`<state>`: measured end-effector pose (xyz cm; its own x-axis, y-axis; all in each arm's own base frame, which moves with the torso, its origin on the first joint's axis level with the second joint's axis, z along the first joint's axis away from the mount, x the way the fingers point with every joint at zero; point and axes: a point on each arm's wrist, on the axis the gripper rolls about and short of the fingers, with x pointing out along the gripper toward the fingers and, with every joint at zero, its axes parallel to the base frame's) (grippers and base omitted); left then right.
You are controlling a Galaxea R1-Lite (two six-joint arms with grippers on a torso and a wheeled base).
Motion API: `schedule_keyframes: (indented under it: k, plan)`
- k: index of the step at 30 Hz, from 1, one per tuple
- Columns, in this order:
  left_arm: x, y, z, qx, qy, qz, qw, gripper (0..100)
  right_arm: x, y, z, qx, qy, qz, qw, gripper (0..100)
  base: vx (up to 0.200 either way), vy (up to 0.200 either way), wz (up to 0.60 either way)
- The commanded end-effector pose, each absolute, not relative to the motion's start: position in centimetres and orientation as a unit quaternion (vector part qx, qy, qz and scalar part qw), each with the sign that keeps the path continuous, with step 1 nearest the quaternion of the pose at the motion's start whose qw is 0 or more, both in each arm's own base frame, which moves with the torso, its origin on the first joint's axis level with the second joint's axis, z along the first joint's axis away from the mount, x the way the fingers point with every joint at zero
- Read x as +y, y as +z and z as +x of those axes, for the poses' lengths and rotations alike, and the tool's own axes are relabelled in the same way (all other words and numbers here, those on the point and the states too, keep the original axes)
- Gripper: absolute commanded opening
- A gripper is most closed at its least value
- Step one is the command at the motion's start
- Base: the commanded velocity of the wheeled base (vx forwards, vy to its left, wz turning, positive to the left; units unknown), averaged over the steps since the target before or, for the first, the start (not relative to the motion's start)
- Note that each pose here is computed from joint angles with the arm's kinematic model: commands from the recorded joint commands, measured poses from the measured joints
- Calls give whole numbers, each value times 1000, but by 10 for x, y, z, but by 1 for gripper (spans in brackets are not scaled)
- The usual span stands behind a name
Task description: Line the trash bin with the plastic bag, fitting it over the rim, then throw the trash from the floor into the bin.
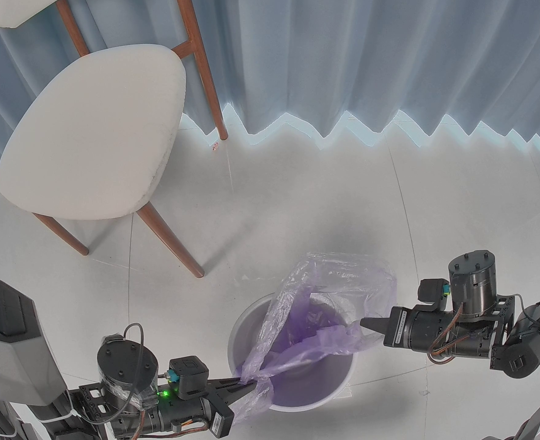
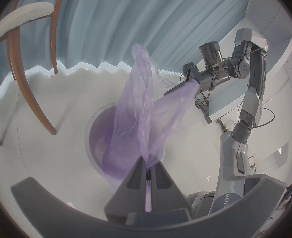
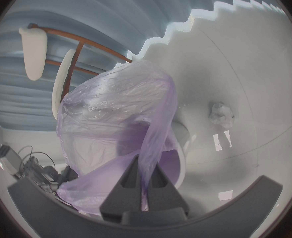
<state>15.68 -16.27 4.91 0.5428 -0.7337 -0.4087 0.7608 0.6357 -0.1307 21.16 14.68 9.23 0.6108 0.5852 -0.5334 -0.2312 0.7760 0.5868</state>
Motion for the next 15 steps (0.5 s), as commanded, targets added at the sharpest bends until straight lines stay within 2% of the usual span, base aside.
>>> schedule_keyframes:
  k: [1,6,15]
  plan:
    - [-162,49,158,219,-423,30,879,0,131,91,209,366,229,213,876,0,0,0,0]
    - [-157,67,162,180,-415,13,892,0,125,91,210,359,230,198,883,0,0,0,0]
    - [-155,78,161,156,-417,4,896,0,122,78,216,382,224,197,875,0,0,0,0]
